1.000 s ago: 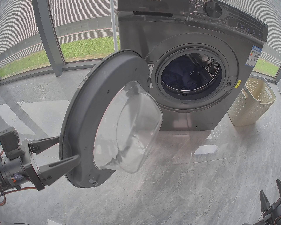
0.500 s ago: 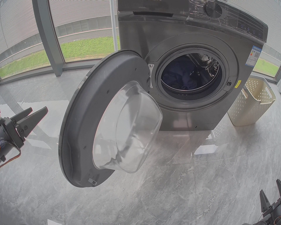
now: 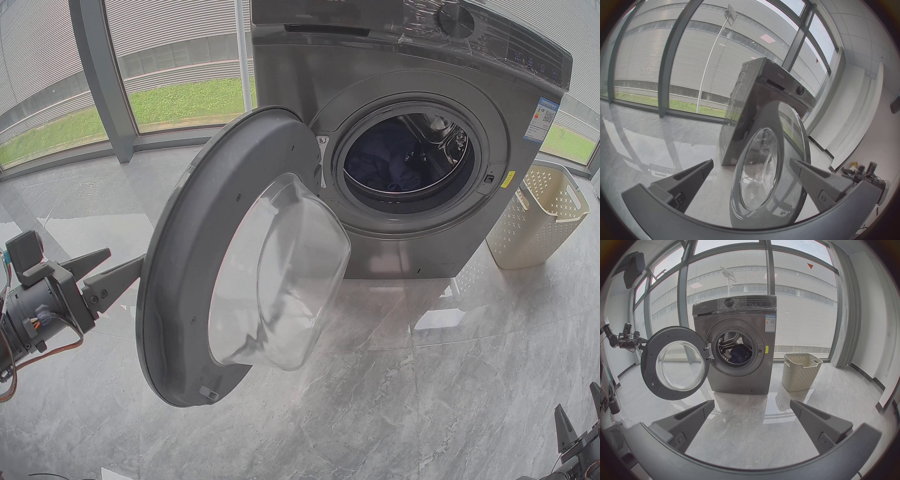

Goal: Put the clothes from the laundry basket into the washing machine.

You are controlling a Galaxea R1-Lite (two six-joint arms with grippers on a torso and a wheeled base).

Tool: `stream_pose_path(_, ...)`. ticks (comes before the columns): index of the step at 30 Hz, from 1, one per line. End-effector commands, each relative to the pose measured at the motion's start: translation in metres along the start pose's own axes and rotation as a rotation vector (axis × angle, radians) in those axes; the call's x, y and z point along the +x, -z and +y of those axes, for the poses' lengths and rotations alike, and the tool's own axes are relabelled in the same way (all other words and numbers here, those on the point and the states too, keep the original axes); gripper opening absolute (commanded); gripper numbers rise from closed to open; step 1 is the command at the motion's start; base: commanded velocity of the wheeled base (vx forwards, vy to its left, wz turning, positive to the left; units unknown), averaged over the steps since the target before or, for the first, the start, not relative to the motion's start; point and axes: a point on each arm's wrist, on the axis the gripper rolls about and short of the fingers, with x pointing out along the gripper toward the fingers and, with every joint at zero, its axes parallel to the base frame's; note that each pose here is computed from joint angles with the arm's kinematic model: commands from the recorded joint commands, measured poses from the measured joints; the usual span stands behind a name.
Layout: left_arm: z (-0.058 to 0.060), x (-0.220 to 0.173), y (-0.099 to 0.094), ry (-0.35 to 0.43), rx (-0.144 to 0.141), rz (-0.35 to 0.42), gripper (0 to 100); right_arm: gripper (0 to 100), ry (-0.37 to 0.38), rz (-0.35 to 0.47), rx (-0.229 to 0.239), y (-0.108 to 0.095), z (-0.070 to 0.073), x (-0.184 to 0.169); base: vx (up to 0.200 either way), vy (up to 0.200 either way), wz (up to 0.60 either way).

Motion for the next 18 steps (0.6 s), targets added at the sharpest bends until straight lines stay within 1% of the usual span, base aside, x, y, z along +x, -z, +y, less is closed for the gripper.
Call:
stream_pose_path(1, -0.007, 0.021, 0.009, 0.061, -0.008, 0.053, 100, 100, 0.0, 0.01, 0.0, 0.005, 0.0, 0.001, 0.0, 0.0, 0.0)
stream_pose_path(3, -0.009, 0.023, 0.01, 0.07, -0.007, 0.056, 100, 100, 0.0, 0.01, -0.002, 0.005, 0.0, 0.001, 0.0, 0.0, 0.0)
stream_pose_path(4, -0.015, 0.028, 0.011, 0.091, -0.003, 0.064, 100, 100, 0.0, 0.01, -0.002, 0.005, 0.0, 0.001, 0.0, 0.0, 0.0)
stream_pose_path(8, -0.027, 0.04, 0.011, 0.121, 0.001, 0.077, 100, 100, 0.0, 0.01, -0.002, 0.005, 0.0, 0.001, 0.0, 0.0, 0.0)
stream_pose_path(10, -0.029, 0.046, 0.012, 0.124, 0.003, 0.084, 100, 100, 0.0, 0.01, -0.002, 0.005, 0.0, 0.001, 0.0, 0.0, 0.0)
stream_pose_path(12, -0.035, 0.058, 0.012, 0.135, 0.007, 0.094, 100, 100, 0.0, 0.01, -0.002, 0.005, 0.0, 0.001, 0.0, 0.0, 0.0)
stream_pose_path(14, -0.039, 0.068, 0.014, 0.142, 0.008, 0.096, 100, 100, 0.0, 0.01, -0.002, 0.005, 0.0, 0.001, 0.0, 0.0, 0.0)
stream_pose_path(18, -0.048, 0.089, 0.016, 0.14, 0.012, 0.074, 100, 100, 0.0, 0.01, -0.002, 0.005, 0.0, 0.001, 0.0, 0.0, 0.0)
